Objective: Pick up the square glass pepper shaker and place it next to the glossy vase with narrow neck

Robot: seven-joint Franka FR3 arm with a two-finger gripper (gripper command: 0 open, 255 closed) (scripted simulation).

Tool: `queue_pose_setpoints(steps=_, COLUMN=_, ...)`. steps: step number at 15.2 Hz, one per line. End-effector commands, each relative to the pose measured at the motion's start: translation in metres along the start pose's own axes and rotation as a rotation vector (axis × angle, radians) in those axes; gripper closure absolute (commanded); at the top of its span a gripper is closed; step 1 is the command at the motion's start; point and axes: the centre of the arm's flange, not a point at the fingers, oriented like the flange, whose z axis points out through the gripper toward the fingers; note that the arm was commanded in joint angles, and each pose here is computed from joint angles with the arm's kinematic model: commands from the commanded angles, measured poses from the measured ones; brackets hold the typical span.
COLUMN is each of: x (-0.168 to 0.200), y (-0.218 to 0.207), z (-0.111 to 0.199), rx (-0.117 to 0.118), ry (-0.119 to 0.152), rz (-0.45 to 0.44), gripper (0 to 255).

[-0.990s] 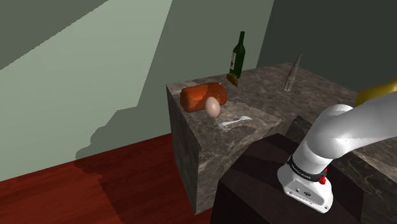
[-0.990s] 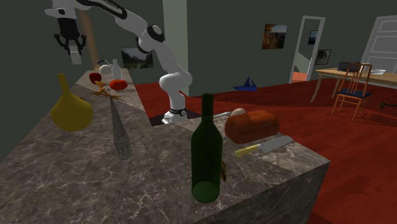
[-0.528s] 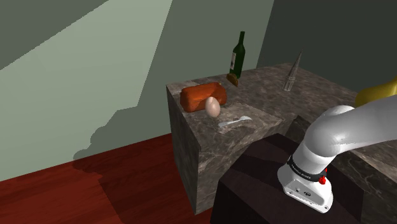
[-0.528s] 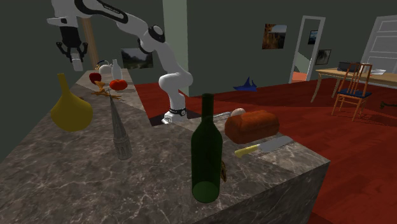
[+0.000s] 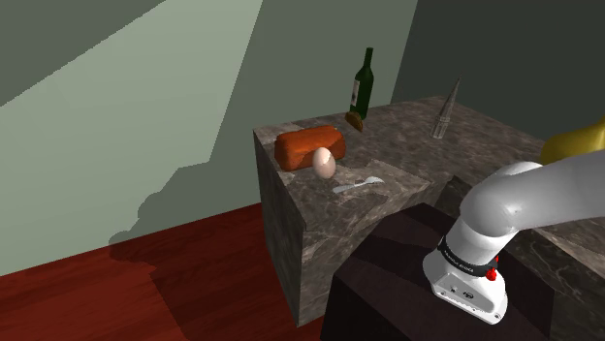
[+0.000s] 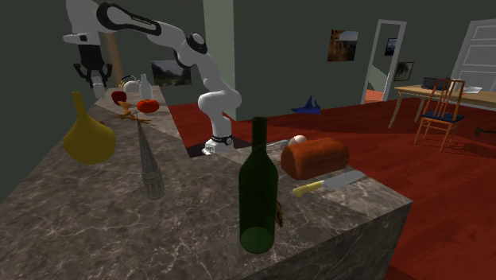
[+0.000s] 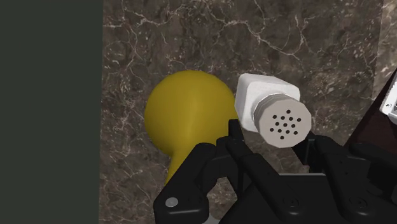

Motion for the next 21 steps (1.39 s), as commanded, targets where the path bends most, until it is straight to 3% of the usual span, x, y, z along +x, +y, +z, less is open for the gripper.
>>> queue_pose_setpoints(steps=1, x=-0.001, y=-0.001, z=0.011, rx=0.0, ry=0.0, rz=0.0, gripper=255)
queue_pose_setpoints(steps=21, x=-0.011, y=-0.005, z=0.116, rx=0.0, ry=0.0, rz=0.0, gripper=255)
